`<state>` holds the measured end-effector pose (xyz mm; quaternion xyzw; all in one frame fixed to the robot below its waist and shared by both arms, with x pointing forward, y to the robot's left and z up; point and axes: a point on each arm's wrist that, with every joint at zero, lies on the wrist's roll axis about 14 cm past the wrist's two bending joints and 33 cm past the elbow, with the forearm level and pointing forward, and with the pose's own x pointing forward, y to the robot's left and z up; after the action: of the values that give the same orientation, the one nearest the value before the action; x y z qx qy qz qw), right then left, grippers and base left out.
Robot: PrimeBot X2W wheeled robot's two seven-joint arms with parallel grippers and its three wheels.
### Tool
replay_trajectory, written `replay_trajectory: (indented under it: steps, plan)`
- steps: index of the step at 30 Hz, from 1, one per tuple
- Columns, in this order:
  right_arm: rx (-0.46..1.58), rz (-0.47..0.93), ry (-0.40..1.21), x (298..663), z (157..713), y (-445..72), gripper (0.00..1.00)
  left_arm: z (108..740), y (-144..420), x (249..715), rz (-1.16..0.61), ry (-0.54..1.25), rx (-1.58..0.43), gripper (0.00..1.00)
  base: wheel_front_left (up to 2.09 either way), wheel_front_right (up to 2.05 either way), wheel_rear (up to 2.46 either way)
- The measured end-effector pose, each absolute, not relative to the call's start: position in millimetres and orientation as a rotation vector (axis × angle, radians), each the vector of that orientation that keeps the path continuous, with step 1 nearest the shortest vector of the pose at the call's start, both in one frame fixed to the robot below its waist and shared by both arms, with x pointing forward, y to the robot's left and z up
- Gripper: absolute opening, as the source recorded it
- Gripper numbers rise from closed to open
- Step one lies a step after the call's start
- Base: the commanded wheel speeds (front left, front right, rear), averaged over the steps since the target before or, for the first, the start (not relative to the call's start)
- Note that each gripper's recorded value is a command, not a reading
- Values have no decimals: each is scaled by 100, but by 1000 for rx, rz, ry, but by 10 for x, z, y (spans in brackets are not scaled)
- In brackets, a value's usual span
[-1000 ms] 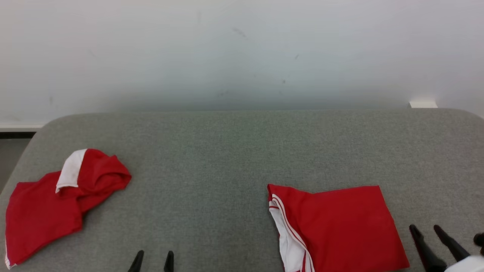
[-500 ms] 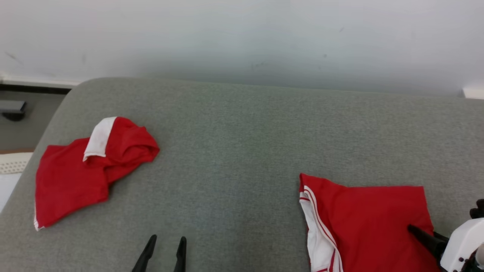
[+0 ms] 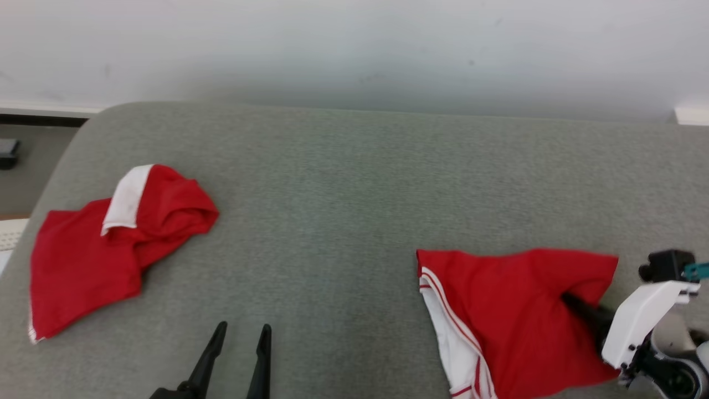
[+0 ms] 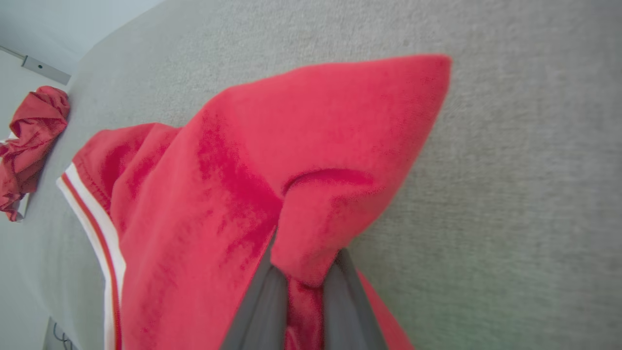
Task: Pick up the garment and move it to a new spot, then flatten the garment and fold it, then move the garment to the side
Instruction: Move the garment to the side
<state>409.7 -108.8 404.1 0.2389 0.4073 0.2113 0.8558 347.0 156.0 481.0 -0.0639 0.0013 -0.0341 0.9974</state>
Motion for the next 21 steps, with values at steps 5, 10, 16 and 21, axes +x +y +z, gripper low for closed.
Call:
replay_trajectory:
  steps: [5,10,16,21]
  plan:
    - [336,302,692,4380,4219,-1717,0,4752,1324,3601,-154,19,-136,100,0,0,0]
    - [166,81,539,4715,4416,-2623,0,4764,1012,3881,-271,1,-127,100,0,0,0]
    - [57,-155,481,4957,4389,-3468,0,4661,705,4185,-380,5,-125,100,0,0,0]
    - [-34,-249,454,5119,4375,-3789,36,4569,673,4280,-386,19,-138,100,0,0,0]
